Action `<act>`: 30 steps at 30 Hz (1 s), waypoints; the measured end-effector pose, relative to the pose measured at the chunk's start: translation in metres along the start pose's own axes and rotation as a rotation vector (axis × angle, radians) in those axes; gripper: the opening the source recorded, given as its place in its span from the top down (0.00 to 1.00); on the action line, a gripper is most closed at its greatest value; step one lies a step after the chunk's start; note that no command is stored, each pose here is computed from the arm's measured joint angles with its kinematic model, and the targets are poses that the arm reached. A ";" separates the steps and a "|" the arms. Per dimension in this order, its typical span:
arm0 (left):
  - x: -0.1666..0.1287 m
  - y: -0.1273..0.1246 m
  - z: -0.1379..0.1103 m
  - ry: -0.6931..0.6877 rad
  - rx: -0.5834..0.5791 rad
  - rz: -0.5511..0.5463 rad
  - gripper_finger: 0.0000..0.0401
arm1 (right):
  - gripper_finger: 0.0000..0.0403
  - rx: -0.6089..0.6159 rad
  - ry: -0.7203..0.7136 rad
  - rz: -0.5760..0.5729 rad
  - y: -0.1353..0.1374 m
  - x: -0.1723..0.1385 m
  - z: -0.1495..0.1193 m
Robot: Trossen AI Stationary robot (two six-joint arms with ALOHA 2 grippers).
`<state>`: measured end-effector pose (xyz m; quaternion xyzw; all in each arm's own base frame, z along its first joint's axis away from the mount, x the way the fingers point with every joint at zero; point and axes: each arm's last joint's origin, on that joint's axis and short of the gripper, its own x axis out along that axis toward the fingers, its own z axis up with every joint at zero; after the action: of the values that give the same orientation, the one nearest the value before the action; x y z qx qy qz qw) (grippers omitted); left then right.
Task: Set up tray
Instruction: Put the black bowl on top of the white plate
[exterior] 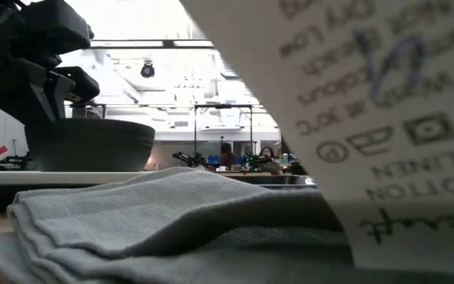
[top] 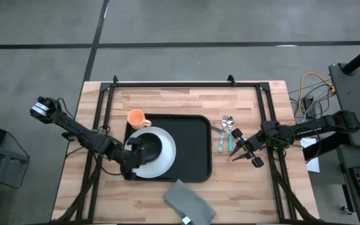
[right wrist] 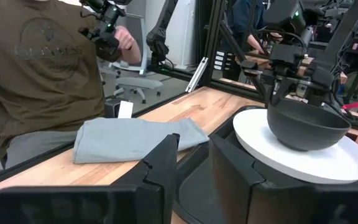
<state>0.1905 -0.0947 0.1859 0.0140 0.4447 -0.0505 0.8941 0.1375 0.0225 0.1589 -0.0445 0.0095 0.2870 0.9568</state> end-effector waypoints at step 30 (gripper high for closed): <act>-0.005 -0.004 0.009 -0.007 0.028 -0.078 0.90 | 0.79 -0.002 0.000 0.000 0.000 0.000 0.000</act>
<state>0.1942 -0.0990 0.1948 0.0089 0.4412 -0.0916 0.8927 0.1375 0.0225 0.1588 -0.0456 0.0094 0.2871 0.9568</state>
